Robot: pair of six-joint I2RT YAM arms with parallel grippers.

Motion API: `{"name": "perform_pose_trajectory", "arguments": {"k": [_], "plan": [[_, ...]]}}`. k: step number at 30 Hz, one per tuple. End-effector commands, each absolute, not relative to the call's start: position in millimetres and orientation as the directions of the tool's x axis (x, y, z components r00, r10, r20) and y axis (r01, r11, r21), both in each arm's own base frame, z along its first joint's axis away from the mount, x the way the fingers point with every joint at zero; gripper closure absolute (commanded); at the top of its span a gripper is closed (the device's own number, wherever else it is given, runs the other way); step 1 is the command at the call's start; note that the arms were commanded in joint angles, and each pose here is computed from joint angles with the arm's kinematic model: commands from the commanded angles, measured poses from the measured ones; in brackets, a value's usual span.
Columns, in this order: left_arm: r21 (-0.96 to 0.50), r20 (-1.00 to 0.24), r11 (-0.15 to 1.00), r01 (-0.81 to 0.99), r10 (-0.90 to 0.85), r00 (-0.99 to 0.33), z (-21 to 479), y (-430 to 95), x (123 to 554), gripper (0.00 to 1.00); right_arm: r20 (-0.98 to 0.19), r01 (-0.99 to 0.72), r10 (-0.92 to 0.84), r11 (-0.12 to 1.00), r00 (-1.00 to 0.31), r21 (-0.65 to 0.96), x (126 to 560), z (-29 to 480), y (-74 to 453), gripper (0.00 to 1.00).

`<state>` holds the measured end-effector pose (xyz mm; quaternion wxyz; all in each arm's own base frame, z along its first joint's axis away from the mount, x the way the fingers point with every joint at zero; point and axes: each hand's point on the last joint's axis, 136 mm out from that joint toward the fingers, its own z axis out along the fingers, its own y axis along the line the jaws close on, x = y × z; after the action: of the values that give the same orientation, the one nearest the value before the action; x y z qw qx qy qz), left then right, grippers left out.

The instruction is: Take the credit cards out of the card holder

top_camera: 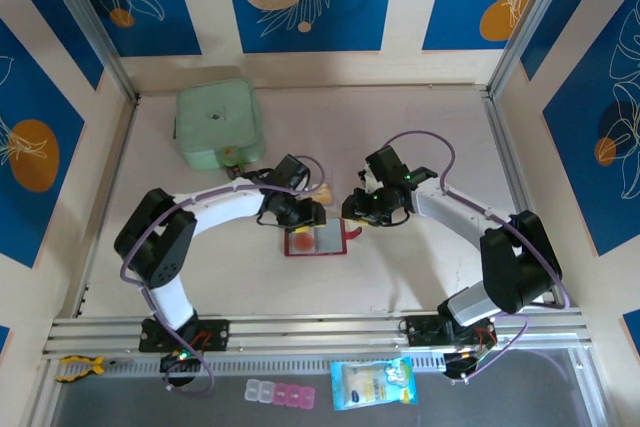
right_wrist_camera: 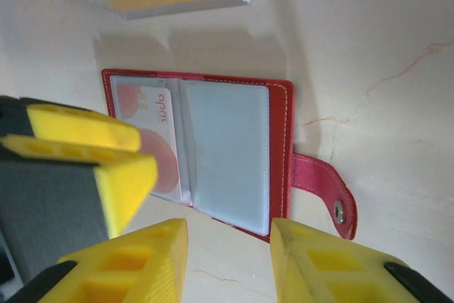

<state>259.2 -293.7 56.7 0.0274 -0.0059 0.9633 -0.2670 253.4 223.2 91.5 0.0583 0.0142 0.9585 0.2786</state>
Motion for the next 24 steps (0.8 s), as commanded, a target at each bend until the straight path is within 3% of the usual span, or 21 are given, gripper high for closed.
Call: {"name": "perform_pose_trajectory", "arguments": {"k": [1, 15, 24], "plan": [[-0.461, -0.037, 0.887, -0.032, -0.056, -0.998, 47.5, -265.6, 254.9, 0.51, -0.087, -0.009, 0.048, 0.832, -0.995, 0.555, 253.6, 95.7, 233.3, 0.64], [-0.471, 0.006, 0.879, -0.075, -0.082, -0.997, 35.3, -255.8, 242.4, 0.52, -0.081, -0.042, 0.005, 0.826, -0.997, 0.562, 257.1, 94.3, 253.3, 0.64], [-0.445, -0.042, 0.894, -0.060, -0.088, -0.995, 51.7, -248.8, 247.3, 0.52, -0.061, -0.046, -0.012, 0.800, -0.998, 0.598, 253.4, 94.7, 268.0, 0.64]]}}
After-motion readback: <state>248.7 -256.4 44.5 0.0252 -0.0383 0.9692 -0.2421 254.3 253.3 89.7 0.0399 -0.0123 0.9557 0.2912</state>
